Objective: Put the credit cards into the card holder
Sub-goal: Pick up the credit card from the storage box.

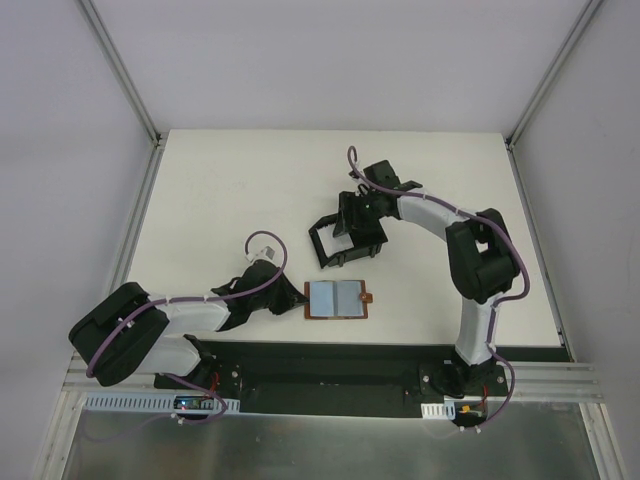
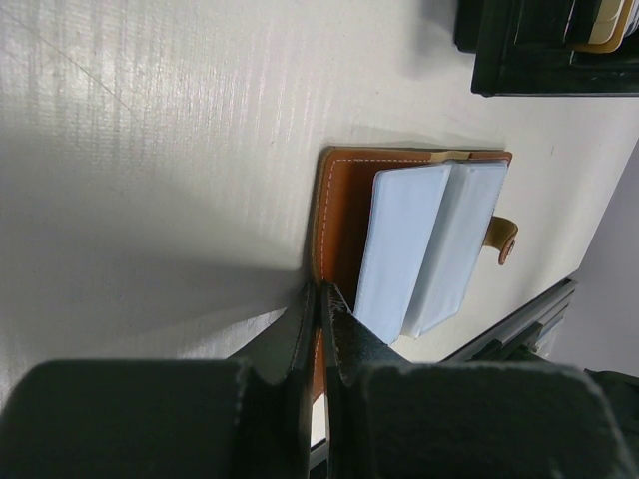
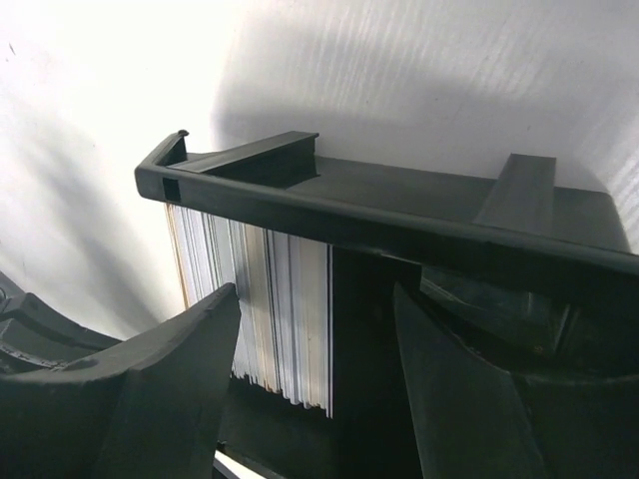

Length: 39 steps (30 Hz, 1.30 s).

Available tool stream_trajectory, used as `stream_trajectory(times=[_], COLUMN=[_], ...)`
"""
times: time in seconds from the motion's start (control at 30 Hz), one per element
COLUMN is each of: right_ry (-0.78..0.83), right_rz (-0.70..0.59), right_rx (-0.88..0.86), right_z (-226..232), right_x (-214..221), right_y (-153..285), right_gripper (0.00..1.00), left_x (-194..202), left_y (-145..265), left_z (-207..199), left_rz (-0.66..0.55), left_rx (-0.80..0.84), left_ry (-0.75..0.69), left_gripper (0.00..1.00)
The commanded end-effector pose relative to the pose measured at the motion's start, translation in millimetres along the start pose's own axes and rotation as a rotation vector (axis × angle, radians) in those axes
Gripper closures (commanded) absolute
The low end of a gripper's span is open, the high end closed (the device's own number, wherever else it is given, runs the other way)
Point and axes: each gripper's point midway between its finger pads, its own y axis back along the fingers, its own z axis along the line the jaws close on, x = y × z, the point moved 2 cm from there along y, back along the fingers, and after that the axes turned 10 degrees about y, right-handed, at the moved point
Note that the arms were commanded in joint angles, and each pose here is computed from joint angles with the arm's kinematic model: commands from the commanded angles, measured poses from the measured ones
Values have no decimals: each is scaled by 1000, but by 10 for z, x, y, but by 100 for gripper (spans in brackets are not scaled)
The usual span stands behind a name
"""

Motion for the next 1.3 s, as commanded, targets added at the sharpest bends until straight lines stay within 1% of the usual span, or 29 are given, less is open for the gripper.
stream_trajectory(times=[0.0, 0.13, 0.23, 0.27, 0.37, 0.5, 0.57, 0.7, 0.8, 0.87, 0.93, 1.0, 1.17, 1.23, 1.27], right_ry=[26, 27, 27, 30, 32, 32, 33, 35, 35, 36, 37, 40, 57, 64, 71], right_rz=[-12, -39, -59, -69, -84, -91, -93, -95, -100, -103, -106, -113, -131, -144, -151], right_rx=[-66, -54, -68, -73, -78, -78, -80, -83, -81, -81, -78, -70, -37, -15, -6], right_z=[177, 199, 249, 272, 303, 314, 326, 340, 343, 343, 349, 346, 319, 294, 293], right_x=[-105, -142, -188, -207, -235, -248, -252, -258, -270, -281, -286, -302, -345, -365, -377], right_y=[20, 106, 178, 198, 250, 286, 295, 314, 326, 341, 348, 367, 439, 478, 496], right_gripper=[35, 43, 55, 57, 60, 63, 67, 69, 73, 78, 81, 88, 90, 93, 97], left_x=[60, 66, 64, 67, 66, 68, 71, 75, 80, 83, 86, 77, 83, 84, 85], left_y=[15, 9, 6, 6, 2, 0, 1, -3, -8, -11, -12, -14, -12, -12, -11], left_z=[406, 413, 403, 399, 397, 400, 403, 399, 390, 390, 393, 383, 390, 379, 389], left_rz=[37, 41, 42, 43, 43, 46, 48, 50, 54, 56, 58, 55, 58, 58, 58], left_rx=[-162, -165, -163, -163, -163, -164, -165, -163, -160, -161, -162, -162, -161, -158, -161], left_ry=[-27, -27, -27, -30, -30, -28, -29, -28, -32, -32, -31, -30, -33, -35, -33], left_gripper=[100, 100, 100, 100, 100, 100, 100, 100, 100, 100, 100, 100, 100, 100, 100])
